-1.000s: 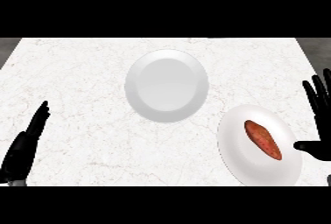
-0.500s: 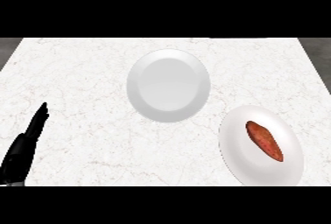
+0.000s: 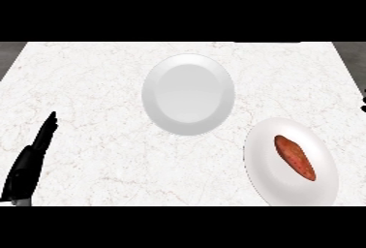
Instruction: Pick the sweet potato from the plate and place it in the plate
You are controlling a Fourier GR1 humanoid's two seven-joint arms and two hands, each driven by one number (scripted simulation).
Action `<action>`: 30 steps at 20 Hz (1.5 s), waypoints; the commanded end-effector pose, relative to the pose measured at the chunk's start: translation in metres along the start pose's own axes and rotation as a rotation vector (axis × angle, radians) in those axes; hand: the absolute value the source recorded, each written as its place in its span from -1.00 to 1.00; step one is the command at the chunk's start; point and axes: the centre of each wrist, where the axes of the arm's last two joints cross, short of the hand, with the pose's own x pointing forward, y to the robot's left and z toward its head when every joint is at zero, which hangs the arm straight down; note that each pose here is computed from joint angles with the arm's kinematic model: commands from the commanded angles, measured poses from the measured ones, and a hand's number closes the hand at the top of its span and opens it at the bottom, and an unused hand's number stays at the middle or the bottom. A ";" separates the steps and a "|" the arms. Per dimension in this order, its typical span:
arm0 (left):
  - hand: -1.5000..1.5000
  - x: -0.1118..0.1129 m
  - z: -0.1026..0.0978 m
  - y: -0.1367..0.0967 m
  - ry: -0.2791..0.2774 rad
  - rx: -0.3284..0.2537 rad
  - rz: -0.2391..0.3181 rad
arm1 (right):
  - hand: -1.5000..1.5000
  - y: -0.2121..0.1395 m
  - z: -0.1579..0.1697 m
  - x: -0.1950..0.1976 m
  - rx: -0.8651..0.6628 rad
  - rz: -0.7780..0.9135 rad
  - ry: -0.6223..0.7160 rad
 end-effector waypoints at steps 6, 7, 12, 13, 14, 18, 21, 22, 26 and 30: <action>0.00 -0.009 0.002 0.012 0.001 -0.004 0.002 | -1.00 -0.017 -0.042 -0.004 0.191 0.142 0.187; 0.00 -0.004 -0.006 -0.005 0.007 -0.004 0.003 | -1.00 -0.001 -0.045 -0.009 0.238 0.176 0.201; 0.00 0.012 0.004 -0.013 -0.005 -0.019 0.009 | -1.00 0.009 -0.073 -0.019 0.298 0.309 0.248; 0.00 0.018 -0.009 -0.009 -0.004 -0.002 0.003 | -1.00 0.030 -0.066 -0.031 0.361 0.324 0.252; 0.00 0.010 -0.007 0.009 -0.001 0.009 0.009 | -1.00 0.017 -0.064 -0.037 0.364 0.332 0.274; 0.00 0.002 -0.014 -0.003 -0.001 0.020 0.003 | -1.00 0.013 -0.082 -0.043 0.396 0.353 0.280; 0.00 0.005 -0.003 0.015 0.013 -0.006 0.013 | -1.00 0.034 -0.094 -0.053 0.399 0.333 0.249; 0.00 0.013 0.000 -0.003 0.006 -0.011 0.002 | -1.00 0.015 -0.088 -0.068 0.416 0.326 0.274; 0.00 -0.012 0.015 -0.002 0.014 -0.016 0.005 | -1.00 0.036 -0.097 -0.054 0.483 0.350 0.270; 0.00 0.000 0.007 -0.009 0.004 -0.012 0.006 | -1.00 0.059 -0.103 -0.067 0.507 0.370 0.292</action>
